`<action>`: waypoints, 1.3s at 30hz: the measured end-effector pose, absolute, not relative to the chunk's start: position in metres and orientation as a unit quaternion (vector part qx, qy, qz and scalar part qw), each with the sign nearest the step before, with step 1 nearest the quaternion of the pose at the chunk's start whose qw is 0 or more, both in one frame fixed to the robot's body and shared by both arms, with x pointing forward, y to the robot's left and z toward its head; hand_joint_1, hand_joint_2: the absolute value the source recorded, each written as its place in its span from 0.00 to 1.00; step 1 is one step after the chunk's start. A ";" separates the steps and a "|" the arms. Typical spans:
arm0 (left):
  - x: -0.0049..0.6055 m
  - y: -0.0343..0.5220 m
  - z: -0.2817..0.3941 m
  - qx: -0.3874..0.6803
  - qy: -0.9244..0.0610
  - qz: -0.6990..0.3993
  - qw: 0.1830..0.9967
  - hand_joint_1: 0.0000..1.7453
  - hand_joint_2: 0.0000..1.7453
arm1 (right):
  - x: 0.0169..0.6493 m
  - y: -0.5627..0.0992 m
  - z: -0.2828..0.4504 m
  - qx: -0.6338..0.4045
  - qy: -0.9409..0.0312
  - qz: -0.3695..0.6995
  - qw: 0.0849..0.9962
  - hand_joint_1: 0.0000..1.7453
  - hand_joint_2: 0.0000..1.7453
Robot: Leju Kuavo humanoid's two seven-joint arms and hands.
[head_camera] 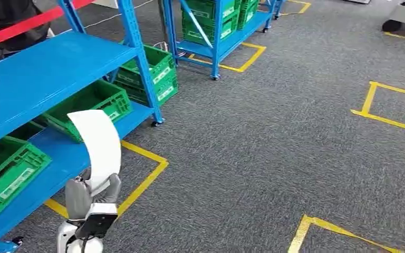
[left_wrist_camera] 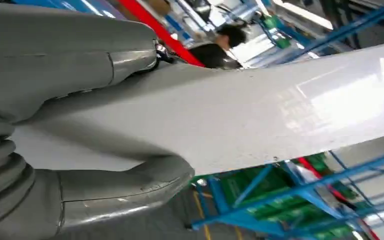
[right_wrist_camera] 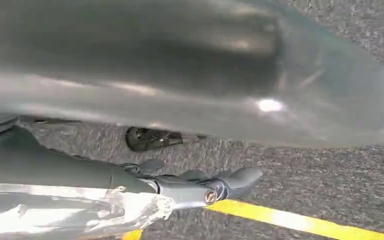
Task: Take the parts from the cabinet and place them on the table.
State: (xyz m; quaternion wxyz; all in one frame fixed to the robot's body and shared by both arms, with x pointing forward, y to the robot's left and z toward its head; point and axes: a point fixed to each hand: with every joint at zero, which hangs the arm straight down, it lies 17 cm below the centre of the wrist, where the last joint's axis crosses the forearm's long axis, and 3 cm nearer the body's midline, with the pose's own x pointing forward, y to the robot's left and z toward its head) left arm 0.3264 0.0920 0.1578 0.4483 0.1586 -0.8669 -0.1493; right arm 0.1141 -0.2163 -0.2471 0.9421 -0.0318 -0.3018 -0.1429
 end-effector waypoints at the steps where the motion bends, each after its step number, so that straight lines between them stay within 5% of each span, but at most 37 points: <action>1: 0.327 0.090 0.159 0.151 -0.869 -0.148 0.447 1.00 1.00 | 0.113 -0.217 -0.247 -0.032 -0.300 -0.146 0.942 0.00 0.00; 39: 0.323 0.072 0.166 0.110 -0.883 -0.163 0.427 1.00 1.00 | 0.100 -0.198 -0.249 -0.030 -0.278 -0.143 0.949 0.00 0.00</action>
